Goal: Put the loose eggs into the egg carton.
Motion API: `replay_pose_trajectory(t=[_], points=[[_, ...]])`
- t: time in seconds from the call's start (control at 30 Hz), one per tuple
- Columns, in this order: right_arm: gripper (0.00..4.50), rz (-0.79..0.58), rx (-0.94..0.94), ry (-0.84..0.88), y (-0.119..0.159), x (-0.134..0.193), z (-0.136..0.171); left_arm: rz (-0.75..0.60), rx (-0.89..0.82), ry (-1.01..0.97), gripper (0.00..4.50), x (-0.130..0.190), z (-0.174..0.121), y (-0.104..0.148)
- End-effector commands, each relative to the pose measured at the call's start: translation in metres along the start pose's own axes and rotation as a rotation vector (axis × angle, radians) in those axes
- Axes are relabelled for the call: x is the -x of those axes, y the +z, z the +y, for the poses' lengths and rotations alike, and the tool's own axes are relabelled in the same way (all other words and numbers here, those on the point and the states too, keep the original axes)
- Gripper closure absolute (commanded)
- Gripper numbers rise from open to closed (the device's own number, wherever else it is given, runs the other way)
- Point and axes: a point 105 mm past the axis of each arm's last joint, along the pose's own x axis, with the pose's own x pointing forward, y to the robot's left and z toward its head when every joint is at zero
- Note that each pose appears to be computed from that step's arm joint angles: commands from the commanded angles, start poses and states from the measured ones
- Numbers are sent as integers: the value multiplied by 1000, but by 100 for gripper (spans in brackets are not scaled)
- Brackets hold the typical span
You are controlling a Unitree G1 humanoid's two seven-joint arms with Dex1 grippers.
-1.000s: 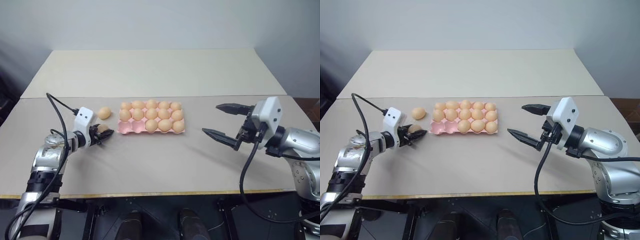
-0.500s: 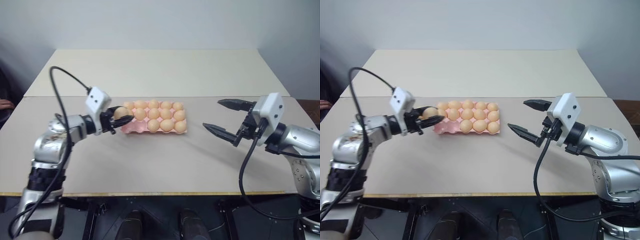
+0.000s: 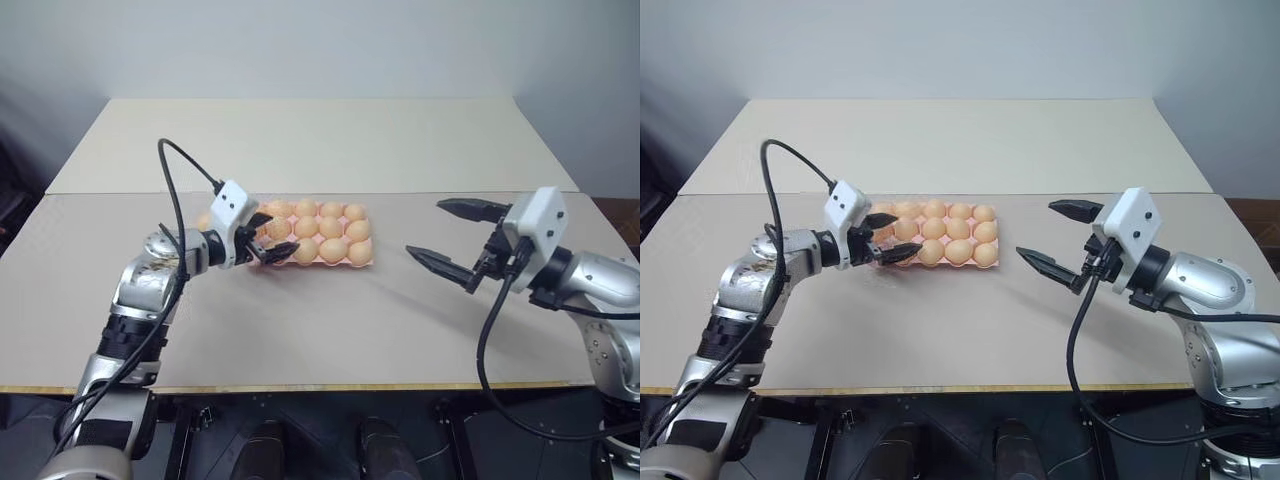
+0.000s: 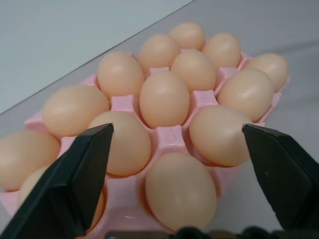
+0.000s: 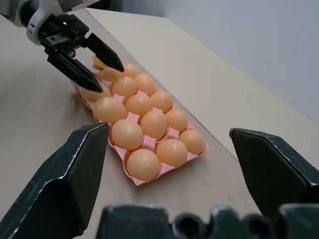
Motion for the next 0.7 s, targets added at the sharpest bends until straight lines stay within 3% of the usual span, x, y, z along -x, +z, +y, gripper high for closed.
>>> replay_pose_trajectory(t=[0.03, 0.4, 0.6, 0.7], points=[[0, -34, 45, -20, 13, 4, -2, -104, -42, 57, 2, 25, 10, 30], [0, -19, -16, 39, 5, 12, -8, -47, -160, 139, 2, 145, 32, 31], [0, 42, -108, 63, -12, 20, -5, -33, -97, 171, 2, 194, 12, 11], [0, 40, -105, 51, -12, 19, -8, -43, -62, 228, 2, 201, 3, 1]])
